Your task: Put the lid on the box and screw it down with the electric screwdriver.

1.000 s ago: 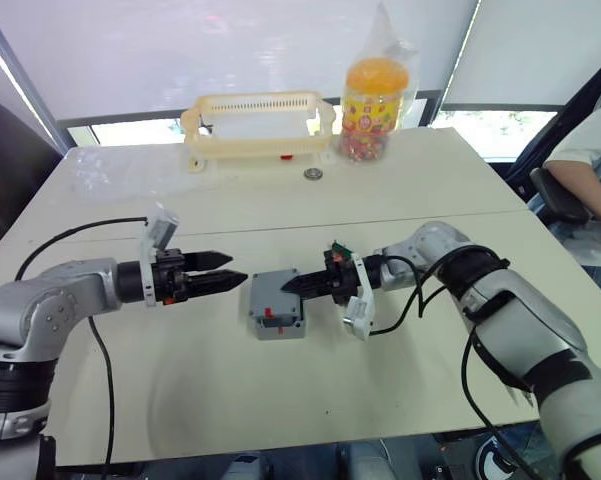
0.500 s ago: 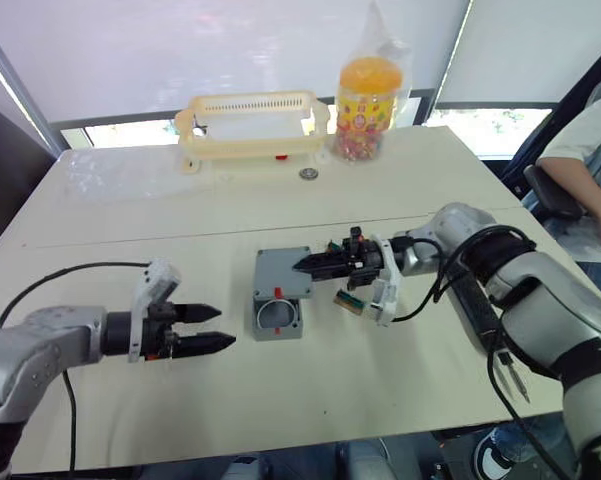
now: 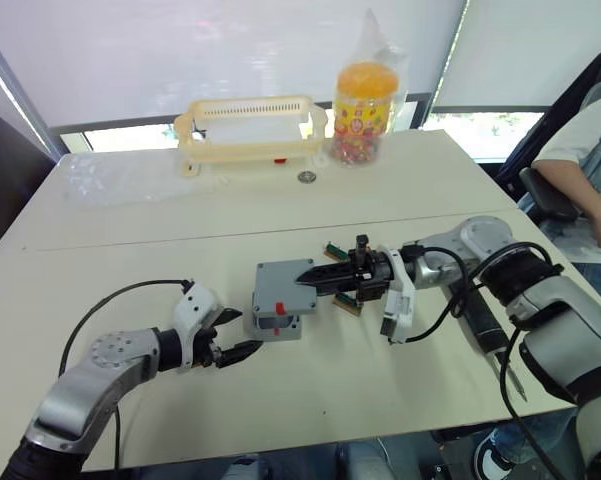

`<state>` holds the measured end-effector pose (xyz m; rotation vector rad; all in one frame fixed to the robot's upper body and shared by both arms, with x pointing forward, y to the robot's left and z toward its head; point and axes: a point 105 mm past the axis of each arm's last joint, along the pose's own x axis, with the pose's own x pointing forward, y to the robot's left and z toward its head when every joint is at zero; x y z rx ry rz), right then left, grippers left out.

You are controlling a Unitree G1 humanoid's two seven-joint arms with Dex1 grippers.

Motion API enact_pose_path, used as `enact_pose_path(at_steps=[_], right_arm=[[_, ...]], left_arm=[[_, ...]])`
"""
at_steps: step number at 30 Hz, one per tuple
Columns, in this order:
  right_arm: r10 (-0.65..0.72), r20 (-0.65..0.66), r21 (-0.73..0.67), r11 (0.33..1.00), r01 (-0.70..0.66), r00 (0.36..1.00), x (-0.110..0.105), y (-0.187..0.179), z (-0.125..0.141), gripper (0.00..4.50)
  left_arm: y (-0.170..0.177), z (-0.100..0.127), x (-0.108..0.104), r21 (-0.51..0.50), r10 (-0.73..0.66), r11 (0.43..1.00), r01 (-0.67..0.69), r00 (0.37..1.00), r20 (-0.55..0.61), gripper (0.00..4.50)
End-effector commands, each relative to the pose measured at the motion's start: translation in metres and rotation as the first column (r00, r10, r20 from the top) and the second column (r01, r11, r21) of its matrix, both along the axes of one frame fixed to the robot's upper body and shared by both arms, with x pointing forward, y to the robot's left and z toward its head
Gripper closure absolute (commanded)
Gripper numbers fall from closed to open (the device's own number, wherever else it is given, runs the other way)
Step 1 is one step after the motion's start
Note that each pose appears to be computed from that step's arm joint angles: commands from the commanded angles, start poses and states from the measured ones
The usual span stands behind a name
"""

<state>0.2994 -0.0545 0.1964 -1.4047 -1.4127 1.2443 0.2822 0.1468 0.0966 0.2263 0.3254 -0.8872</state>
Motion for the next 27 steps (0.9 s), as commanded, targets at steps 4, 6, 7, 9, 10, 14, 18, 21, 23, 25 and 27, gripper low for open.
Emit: enact_pose_path(at_steps=[4, 6, 7, 9, 10, 14, 18, 21, 23, 25, 27], right_arm=[[0.007, 0.009, 0.032, 0.999, -0.008, 1.0, 0.0, 0.007, 0.011, 4.3], [-0.003, 0.0, 0.017, 1.0, 0.003, 1.0, 0.002, 0.01, 0.006, 4.3], [-0.011, -0.006, 0.009, 1.0, 0.011, 1.0, 0.003, 0.012, 0.004, 4.3], [-0.022, -0.014, 0.002, 1.0, 0.022, 1.0, 0.005, 0.014, 0.001, 4.3], [-0.03, -0.02, 0.005, 1.0, 0.03, 0.999, 0.007, 0.016, 0.0, 4.3], [-0.078, -0.044, 0.011, 0.997, 0.078, 0.996, 0.014, 0.021, -0.004, 4.3], [-0.132, -0.077, 0.006, 0.991, 0.133, 0.988, 0.018, 0.024, -0.013, 4.3], [-0.177, -0.097, 0.018, 0.984, 0.179, 0.979, 0.021, 0.026, -0.016, 4.3], [-0.207, -0.109, 0.026, 0.977, 0.211, 0.972, 0.023, 0.026, -0.018, 4.3], [-0.225, -0.119, 0.037, 0.972, 0.231, 0.967, 0.022, 0.027, -0.018, 4.3], [-0.264, -0.127, 0.045, 0.962, 0.271, 0.956, 0.024, 0.026, -0.019, 4.3]], left_arm=[[0.001, 0.002, 0.013, 0.061, -0.014, 0.998, 0.009, 0.996, 0.083, 0.57], [0.004, 0.004, 0.019, 0.078, -0.013, 0.997, 0.004, 0.994, 0.108, 0.57], [0.006, 0.006, 0.021, 0.081, -0.011, 0.997, 0.001, 0.993, 0.118, 0.57], [0.008, 0.009, 0.027, 0.095, 0.002, 0.995, -0.015, 0.99, 0.139, 0.57], [0.009, 0.009, 0.029, 0.105, 0.005, 0.994, -0.02, 0.989, 0.148, 0.57], [0.014, 0.013, 0.037, 0.12, 0.023, 0.992, -0.045, 0.984, 0.179, 0.57], [0.019, 0.015, 0.042, 0.131, 0.047, 0.989, -0.074, 0.979, 0.196, 0.57], [0.023, 0.017, 0.046, 0.138, 0.059, 0.986, -0.09, 0.975, 0.213, 0.57], [0.023, 0.019, 0.047, 0.133, 0.064, 0.987, -0.094, 0.974, 0.22, 0.57], [0.022, 0.02, 0.049, 0.128, 0.066, 0.987, -0.096, 0.972, 0.224, 0.57], [0.023, 0.023, 0.051, 0.113, 0.074, 0.988, -0.103, 0.97, 0.23, 0.57]])
